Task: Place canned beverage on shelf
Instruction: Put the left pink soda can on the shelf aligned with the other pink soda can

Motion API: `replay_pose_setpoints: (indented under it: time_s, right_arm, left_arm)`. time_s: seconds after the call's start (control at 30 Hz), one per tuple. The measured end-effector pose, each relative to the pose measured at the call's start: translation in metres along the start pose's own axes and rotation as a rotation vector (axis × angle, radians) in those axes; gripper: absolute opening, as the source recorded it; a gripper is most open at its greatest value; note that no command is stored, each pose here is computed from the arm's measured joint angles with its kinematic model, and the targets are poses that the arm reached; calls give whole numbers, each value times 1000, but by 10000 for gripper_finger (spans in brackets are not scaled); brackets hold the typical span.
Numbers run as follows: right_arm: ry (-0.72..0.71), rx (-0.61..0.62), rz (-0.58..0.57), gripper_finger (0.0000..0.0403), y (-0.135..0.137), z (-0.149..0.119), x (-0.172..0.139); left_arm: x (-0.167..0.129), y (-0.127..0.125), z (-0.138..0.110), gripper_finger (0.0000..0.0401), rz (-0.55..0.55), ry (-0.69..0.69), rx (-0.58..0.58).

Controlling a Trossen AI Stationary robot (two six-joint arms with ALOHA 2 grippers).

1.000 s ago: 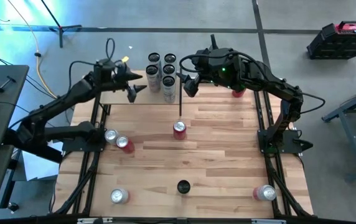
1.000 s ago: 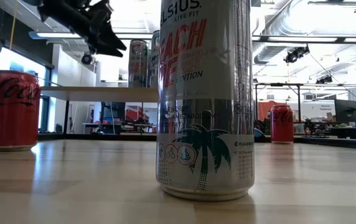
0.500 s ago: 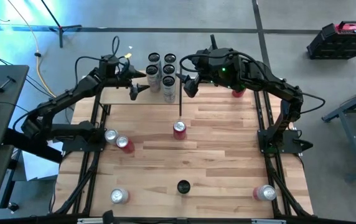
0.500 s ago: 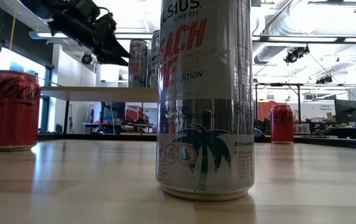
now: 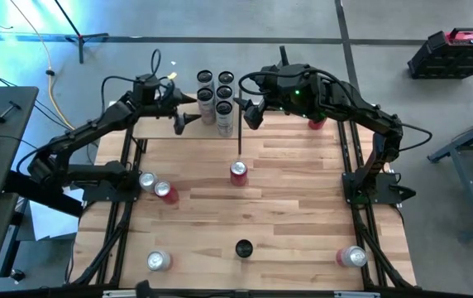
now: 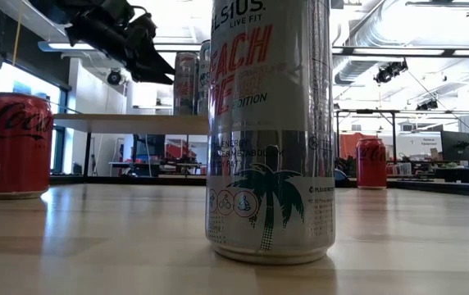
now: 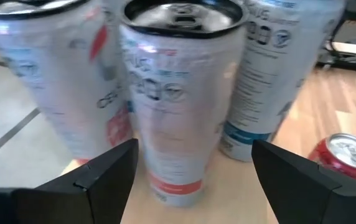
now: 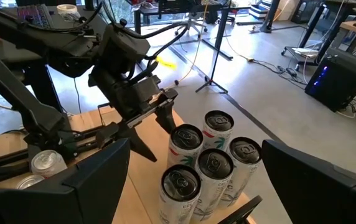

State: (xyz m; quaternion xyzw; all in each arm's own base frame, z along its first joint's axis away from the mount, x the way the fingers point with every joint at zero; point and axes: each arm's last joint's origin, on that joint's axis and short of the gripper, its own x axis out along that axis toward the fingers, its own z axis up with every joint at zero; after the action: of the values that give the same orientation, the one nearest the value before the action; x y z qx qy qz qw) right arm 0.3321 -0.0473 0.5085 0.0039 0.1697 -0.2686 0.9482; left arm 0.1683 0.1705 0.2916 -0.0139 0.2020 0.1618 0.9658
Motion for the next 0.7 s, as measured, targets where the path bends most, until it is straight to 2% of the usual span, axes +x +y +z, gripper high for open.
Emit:
replay_pose_setpoints:
  time_s: [0.23,0.37,0.5,0.6,0.7]
  right_arm:
    - [4,-6,26,349,0,0,4]
    - [27,-43,94,349,4,-6,31]
    - [61,-93,105,349,11,-17,61]
    - [80,-104,105,349,13,-21,70]
    - [89,-105,100,349,10,-23,75]
  left_arm:
    - [-12,-1,12,304,38,-25,11]
    - [-21,-3,23,303,45,-67,-10]
    - [-30,-10,32,303,56,-97,-30]
    - [-42,-19,44,302,84,-118,8]
    - [-51,-27,62,302,42,-137,17]
